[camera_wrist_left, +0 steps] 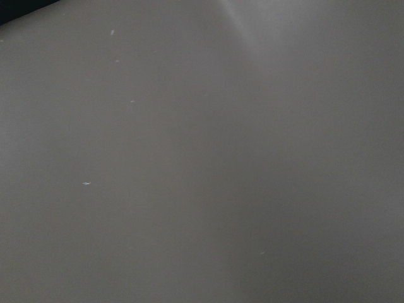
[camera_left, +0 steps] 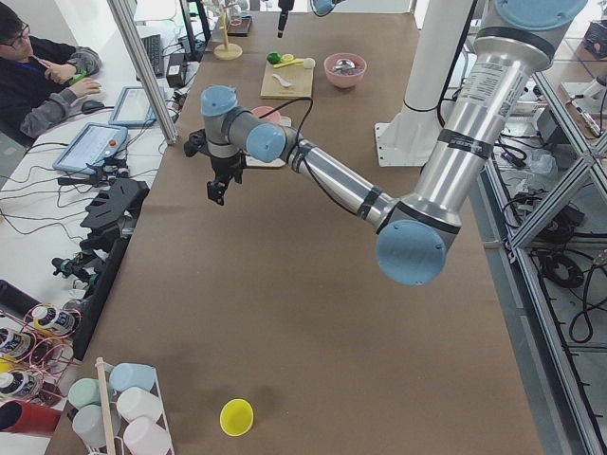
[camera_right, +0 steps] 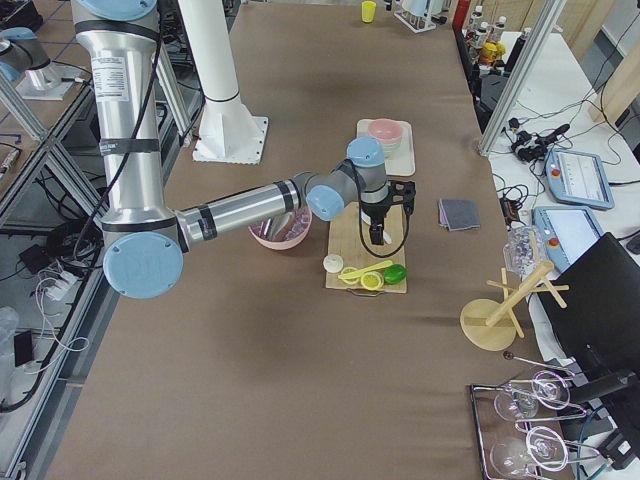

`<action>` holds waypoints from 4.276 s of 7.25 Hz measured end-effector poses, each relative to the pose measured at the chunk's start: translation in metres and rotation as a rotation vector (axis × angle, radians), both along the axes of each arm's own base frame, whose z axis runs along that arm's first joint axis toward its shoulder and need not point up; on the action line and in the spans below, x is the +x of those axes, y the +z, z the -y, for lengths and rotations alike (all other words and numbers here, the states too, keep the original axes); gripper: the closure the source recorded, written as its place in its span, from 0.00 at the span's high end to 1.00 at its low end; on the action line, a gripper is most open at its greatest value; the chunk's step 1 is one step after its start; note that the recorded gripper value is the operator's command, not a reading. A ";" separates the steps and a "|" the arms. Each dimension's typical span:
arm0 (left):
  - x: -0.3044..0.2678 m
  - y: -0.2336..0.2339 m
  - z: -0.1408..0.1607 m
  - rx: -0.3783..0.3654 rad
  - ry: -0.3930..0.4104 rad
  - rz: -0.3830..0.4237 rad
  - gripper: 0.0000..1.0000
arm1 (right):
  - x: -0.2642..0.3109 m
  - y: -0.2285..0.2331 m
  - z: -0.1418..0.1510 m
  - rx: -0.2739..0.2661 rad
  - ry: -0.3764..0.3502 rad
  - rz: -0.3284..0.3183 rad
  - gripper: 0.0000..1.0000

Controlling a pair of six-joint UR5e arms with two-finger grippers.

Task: Stack pink bowl on green and place spoon
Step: 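Withdraw the left arm while the right gripper reaches toward the white spoon, then grasp the white spoon on the cutting board with the right gripper, then carry the white spoon with the right gripper over the stacked bowls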

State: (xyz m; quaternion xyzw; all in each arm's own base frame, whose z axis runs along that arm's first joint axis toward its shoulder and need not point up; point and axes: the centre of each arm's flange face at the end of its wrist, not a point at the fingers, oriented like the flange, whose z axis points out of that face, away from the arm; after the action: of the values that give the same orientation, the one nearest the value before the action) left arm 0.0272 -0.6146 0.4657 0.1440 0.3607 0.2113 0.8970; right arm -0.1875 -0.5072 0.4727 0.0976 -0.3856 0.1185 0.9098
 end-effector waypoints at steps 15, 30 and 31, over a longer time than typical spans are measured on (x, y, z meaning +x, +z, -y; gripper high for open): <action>-0.110 0.109 -0.020 0.008 0.000 0.024 0.99 | -0.176 0.005 0.012 -0.207 0.504 -0.036 0.18; -0.109 0.113 -0.023 0.000 0.002 0.020 0.99 | -0.341 -0.321 0.020 -0.172 0.527 -0.008 0.00; -0.109 0.115 -0.023 -0.003 0.003 0.020 0.99 | -0.360 -0.320 0.009 -0.146 0.525 -0.030 0.00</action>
State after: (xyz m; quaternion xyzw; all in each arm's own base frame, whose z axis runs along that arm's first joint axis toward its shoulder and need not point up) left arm -0.0817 -0.5917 0.5803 0.1401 0.3523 0.2133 0.9004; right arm -0.5472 -0.5163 0.1529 0.1300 -0.3238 0.3762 0.8583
